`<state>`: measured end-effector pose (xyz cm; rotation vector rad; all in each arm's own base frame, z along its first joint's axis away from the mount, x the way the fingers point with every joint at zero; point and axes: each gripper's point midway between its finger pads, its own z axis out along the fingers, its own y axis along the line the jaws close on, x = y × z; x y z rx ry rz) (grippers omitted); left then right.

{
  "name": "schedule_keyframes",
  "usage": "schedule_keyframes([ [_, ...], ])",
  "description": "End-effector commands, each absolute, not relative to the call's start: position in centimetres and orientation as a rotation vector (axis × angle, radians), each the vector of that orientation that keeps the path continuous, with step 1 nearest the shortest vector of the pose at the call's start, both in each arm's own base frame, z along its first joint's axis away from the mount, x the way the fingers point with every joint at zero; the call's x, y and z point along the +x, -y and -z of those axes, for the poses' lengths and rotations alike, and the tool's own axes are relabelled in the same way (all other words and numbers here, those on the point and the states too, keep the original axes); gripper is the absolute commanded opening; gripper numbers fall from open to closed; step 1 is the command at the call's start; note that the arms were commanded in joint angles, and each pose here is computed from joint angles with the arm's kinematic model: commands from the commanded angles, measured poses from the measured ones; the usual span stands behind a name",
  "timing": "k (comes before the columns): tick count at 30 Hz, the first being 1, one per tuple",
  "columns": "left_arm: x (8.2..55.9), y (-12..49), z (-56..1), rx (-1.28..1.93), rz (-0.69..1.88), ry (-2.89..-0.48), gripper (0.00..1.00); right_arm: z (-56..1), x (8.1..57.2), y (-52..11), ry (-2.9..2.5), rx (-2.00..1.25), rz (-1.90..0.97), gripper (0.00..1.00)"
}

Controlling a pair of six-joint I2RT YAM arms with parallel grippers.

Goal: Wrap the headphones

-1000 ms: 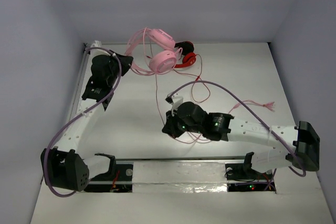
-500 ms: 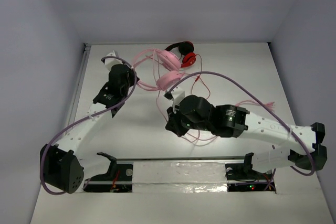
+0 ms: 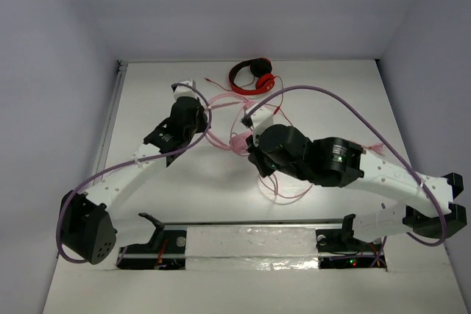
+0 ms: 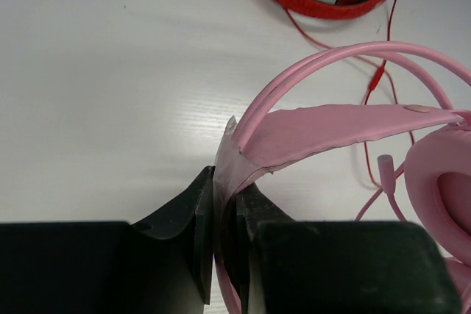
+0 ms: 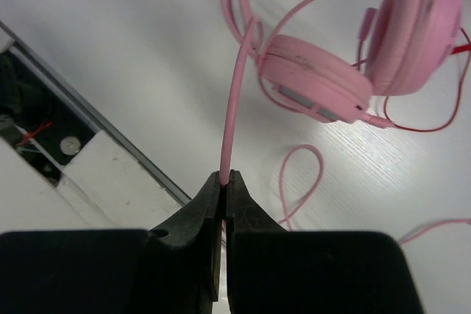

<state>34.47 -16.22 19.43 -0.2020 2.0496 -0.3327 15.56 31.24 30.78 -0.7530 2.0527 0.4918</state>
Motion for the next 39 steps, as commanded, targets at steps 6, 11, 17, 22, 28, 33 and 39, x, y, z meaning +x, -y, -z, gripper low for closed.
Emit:
schedule_keyframes([
  [6, 33.2, 19.1, -23.2, -0.004, 0.468, -2.064, 0.00, -32.3, 19.5, -27.7, -1.992, -0.658, -0.279, 0.00],
  [11, 31.3, 21.1, -22.0, 0.209, 0.559, -2.140, 0.00, -32.1, 21.3, -27.4, -1.968, -0.629, -0.216, 0.00],
  [17, 29.8, 22.3, -22.4, 0.371, 0.637, -2.134, 0.00, -31.4, 24.1, -24.6, -1.974, -0.518, -0.087, 0.00],
  [22, 28.9, 23.5, -22.8, 0.446, 0.750, -2.116, 0.00, -31.3, 25.5, -23.0, -1.962, -0.443, -0.086, 0.00],
  [28, 29.0, 23.4, -25.0, 0.444, 0.930, -2.049, 0.00, -30.8, 25.3, -22.4, -1.950, -0.387, -0.136, 0.00],
  [33, 28.9, 22.8, -27.2, 0.453, 1.045, -1.981, 0.00, -30.2, 25.1, -22.6, -1.935, -0.303, -0.228, 0.00],
  [39, 27.8, 23.1, -29.1, 0.501, 1.169, -1.911, 0.00, -29.3, 25.2, -23.4, -1.912, -0.270, -0.315, 0.00],
])
